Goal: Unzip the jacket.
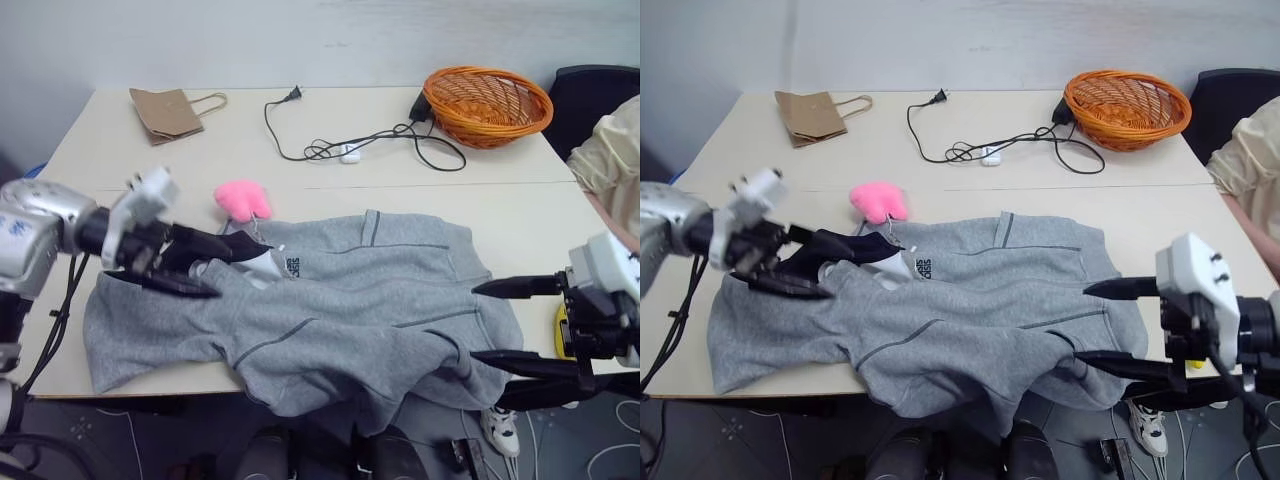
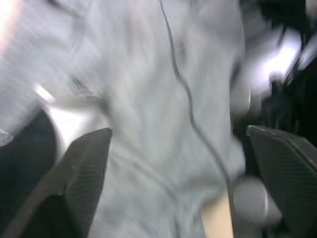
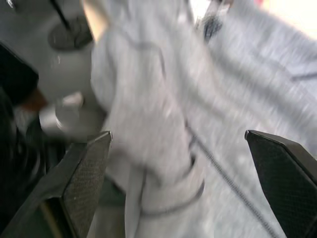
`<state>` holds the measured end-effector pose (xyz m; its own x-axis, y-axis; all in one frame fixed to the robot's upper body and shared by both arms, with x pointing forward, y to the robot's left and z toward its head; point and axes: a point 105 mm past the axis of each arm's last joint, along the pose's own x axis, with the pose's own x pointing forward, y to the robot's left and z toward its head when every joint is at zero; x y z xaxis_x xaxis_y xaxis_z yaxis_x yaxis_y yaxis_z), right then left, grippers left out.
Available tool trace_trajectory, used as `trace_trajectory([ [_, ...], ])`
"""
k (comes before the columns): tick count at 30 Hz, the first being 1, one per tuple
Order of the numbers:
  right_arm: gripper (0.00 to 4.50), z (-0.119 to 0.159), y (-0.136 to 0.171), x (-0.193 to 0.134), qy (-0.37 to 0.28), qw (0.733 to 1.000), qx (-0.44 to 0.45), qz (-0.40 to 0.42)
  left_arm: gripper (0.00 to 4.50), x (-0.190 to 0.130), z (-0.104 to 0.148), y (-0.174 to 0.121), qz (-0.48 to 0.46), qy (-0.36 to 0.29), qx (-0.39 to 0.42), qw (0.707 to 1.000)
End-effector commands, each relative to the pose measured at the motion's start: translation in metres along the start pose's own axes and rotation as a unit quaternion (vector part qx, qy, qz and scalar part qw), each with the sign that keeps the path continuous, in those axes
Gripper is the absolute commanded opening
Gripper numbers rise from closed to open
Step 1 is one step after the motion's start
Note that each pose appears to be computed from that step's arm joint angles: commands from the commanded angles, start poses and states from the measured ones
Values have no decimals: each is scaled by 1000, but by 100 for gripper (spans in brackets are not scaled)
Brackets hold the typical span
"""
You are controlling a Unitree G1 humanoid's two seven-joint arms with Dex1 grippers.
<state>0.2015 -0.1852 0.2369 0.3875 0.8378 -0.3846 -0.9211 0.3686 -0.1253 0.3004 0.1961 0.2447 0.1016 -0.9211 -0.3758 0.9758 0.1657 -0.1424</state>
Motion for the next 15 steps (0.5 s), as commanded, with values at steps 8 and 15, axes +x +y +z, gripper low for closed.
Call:
trace_trajectory([
  [8,450,30,-7,31,-51,997,-50,-25,446,0,9,125,327,-137,-239,904],
  [15,450,40,-13,50,-75,995,-65,-25,446,-5,-1,151,427,-192,-341,815],
])
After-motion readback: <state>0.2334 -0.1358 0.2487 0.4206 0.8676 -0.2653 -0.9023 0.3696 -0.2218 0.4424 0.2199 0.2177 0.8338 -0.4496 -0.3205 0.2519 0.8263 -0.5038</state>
